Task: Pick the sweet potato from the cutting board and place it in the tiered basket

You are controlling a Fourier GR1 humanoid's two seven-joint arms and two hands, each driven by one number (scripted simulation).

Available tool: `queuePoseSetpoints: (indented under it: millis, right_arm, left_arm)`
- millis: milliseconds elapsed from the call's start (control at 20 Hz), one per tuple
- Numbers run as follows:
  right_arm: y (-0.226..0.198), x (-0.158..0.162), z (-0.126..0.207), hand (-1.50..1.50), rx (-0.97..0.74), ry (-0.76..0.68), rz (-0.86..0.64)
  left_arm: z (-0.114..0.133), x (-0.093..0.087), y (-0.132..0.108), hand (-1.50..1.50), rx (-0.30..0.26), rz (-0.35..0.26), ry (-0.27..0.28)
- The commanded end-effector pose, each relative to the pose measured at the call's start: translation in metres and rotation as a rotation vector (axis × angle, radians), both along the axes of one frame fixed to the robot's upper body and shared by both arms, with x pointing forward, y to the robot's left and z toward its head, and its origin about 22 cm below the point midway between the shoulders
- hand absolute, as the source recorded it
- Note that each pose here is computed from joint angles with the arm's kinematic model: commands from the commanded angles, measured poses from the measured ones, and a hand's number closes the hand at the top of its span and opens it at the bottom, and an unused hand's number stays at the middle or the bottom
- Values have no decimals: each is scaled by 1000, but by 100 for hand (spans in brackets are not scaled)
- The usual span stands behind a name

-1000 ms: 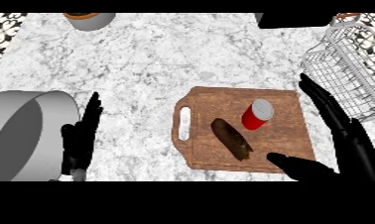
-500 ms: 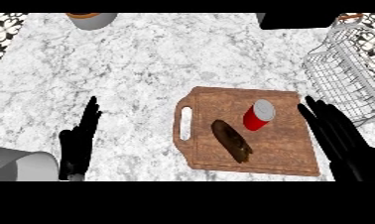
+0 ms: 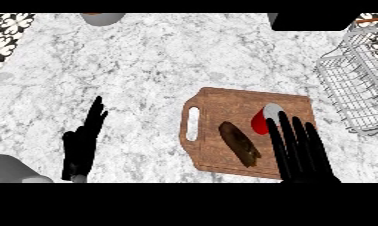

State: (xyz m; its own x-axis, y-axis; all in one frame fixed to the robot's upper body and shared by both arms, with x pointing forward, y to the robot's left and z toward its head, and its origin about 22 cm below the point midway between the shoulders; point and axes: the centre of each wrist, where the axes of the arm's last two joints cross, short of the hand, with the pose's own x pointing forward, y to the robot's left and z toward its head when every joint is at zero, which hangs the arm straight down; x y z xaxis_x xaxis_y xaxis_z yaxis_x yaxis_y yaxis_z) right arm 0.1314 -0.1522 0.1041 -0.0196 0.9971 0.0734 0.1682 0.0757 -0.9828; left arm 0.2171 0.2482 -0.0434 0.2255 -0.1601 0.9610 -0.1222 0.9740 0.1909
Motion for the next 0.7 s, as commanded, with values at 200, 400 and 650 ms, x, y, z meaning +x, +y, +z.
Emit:
queuePoseSetpoints:
  millis: [200,400,650]
  right_arm:
    - [66,-6,-31,-150,-225,48,-165]
    - [87,5,-40,-150,-259,89,-206]
    - [92,33,-42,-150,-224,146,-187]
  left_arm:
    - [-4,-1,-15,0,5,22,37]
    - [-5,-3,-10,0,4,9,40]
    - [-12,-10,8,0,-5,1,51]
